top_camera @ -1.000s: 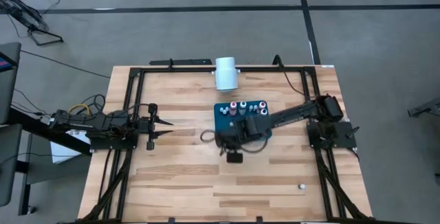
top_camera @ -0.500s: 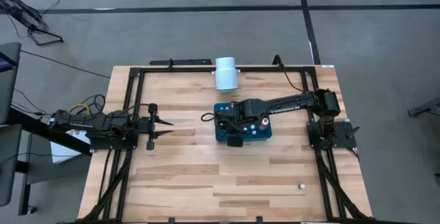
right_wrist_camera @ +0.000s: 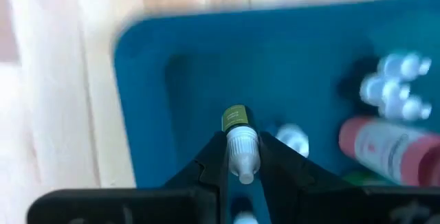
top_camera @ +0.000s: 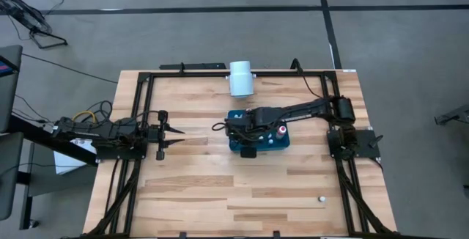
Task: Pick & Place food coloring
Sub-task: Put the small green food coloring bottle into the blue bin
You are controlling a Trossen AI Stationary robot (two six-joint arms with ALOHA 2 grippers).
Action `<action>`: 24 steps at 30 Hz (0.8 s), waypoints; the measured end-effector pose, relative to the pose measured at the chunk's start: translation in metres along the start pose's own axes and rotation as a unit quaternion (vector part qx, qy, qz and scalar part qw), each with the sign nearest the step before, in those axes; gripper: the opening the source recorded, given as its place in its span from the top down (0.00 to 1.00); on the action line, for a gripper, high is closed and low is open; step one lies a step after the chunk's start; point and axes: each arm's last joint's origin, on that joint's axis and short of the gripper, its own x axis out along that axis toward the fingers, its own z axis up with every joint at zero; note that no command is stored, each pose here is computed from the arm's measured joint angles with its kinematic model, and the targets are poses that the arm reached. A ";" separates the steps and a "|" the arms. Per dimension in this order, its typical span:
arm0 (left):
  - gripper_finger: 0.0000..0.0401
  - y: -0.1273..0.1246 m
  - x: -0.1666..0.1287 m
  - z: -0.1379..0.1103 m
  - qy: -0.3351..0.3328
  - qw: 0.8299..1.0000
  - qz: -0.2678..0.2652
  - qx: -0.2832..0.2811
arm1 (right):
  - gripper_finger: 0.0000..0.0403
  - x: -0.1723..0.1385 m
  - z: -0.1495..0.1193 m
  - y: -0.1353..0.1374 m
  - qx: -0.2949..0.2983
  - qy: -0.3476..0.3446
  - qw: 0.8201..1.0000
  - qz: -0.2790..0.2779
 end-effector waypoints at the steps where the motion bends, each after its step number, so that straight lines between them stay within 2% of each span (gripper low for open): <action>1: 0.74 0.000 0.000 0.000 0.000 1.000 0.000 0.000 | 0.86 0.001 -0.002 -0.002 0.001 0.009 1.000 0.000; 4: 0.74 0.000 0.000 0.000 0.000 1.000 0.000 0.000 | 0.86 0.007 0.001 -0.005 0.002 0.001 1.000 -0.001; 10: 0.74 0.000 0.000 0.000 0.000 1.000 0.000 0.000 | 0.85 0.020 -0.003 -0.009 0.006 0.034 0.999 -0.001; 24: 0.74 0.000 0.000 0.000 0.000 1.000 0.000 0.000 | 0.81 0.019 -0.001 -0.009 0.006 0.027 1.000 -0.002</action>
